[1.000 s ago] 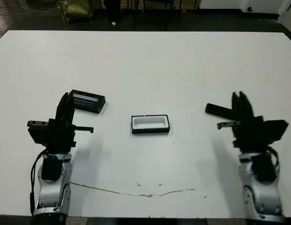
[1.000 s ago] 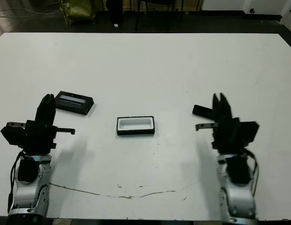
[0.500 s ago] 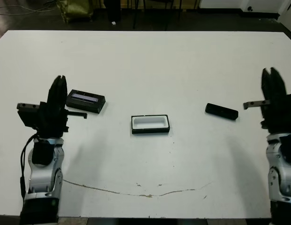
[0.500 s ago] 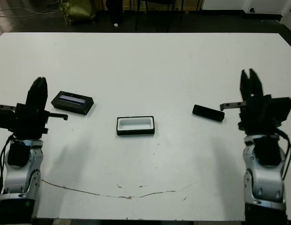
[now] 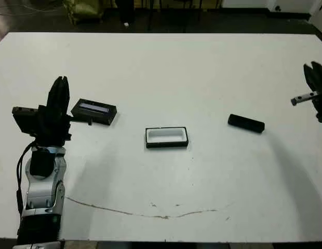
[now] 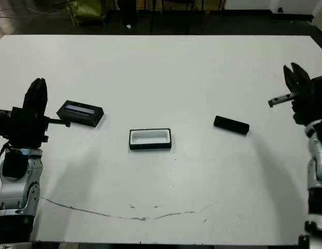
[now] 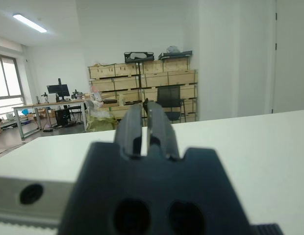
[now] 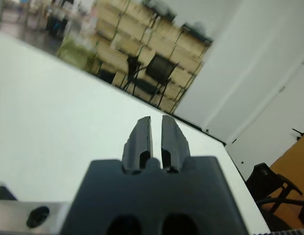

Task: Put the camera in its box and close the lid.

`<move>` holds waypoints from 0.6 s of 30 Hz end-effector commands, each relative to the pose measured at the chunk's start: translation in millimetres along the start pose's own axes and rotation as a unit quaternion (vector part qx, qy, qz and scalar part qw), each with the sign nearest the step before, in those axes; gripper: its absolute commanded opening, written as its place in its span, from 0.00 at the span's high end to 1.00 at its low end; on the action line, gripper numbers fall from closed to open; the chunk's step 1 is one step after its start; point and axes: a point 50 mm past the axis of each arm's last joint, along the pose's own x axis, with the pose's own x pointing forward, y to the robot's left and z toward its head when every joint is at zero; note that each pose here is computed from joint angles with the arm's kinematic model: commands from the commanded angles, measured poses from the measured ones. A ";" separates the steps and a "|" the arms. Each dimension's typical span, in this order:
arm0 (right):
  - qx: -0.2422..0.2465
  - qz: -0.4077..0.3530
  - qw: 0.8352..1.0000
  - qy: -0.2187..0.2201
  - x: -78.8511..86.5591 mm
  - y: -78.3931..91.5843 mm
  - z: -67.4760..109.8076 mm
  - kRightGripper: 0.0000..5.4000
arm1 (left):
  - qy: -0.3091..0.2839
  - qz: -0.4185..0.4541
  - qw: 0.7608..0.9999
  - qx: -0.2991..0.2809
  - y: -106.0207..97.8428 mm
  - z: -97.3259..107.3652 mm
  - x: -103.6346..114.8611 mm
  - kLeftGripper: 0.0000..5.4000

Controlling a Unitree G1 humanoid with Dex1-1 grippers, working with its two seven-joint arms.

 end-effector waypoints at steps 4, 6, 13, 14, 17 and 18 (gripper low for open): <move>-0.031 0.082 0.995 0.043 6.8 -4.0 -10.8 1.00 | 0.025 0.000 1.000 0.004 -1.2 -7.2 -7.5 1.00; -0.034 0.109 0.992 0.056 8.7 -1.4 -15.4 1.00 | 0.026 0.001 1.000 0.002 -2.0 -8.2 -8.7 1.00; -0.020 0.160 0.984 0.073 10.9 5.8 -29.3 1.00 | 0.023 -0.003 1.000 0.005 -1.9 -8.2 -11.4 1.00; -0.020 0.164 0.983 0.075 10.6 6.6 -30.9 1.00 | 0.022 -0.003 1.000 0.005 -1.9 -8.3 -11.7 1.00; -0.009 0.177 0.981 0.080 9.4 10.3 -35.7 1.00 | 0.025 -0.003 1.000 0.005 -1.6 -9.1 -12.6 1.00; -0.006 0.184 0.979 0.083 9.1 11.9 -37.2 1.00 | 0.025 -0.002 1.000 0.004 -1.6 -9.4 -12.8 1.00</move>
